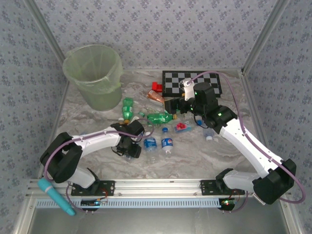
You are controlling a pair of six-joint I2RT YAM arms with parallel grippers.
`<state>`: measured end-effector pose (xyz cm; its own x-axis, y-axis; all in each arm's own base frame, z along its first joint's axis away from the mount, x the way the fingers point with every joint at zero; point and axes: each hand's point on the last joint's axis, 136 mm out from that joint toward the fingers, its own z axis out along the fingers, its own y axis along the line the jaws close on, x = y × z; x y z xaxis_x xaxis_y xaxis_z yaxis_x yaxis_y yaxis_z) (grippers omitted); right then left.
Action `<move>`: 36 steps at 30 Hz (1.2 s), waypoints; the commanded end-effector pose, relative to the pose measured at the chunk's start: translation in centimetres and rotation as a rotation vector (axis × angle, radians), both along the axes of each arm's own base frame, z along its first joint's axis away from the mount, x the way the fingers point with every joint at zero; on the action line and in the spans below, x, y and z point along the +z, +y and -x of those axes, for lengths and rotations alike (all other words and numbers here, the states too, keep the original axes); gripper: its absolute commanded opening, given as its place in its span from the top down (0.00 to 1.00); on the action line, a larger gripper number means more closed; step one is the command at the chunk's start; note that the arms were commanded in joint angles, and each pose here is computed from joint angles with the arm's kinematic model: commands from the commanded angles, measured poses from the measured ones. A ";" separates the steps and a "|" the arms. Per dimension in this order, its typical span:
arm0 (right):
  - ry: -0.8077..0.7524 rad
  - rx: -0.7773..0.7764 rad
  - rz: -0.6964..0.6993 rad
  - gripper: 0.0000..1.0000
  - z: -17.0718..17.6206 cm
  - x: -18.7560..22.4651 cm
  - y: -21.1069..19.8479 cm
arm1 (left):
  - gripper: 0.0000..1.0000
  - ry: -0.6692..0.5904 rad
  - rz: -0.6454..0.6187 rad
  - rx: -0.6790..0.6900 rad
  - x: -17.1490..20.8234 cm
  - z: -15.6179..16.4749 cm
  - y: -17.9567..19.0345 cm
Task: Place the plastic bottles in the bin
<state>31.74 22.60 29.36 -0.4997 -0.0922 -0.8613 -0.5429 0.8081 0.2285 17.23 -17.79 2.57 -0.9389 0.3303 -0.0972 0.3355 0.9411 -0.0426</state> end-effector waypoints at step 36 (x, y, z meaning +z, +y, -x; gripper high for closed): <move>-0.039 0.075 -0.026 0.00 -1.7 2.3 2.4 | 0.42 -0.678 0.249 0.328 27.3 -14.8 4.2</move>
<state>33.62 25.25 30.35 -0.4873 -0.1132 -0.8658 -0.6039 0.7599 0.2405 30.80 -14.49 27.01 -0.7342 -0.0629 -0.6760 0.0607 0.9856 -0.1576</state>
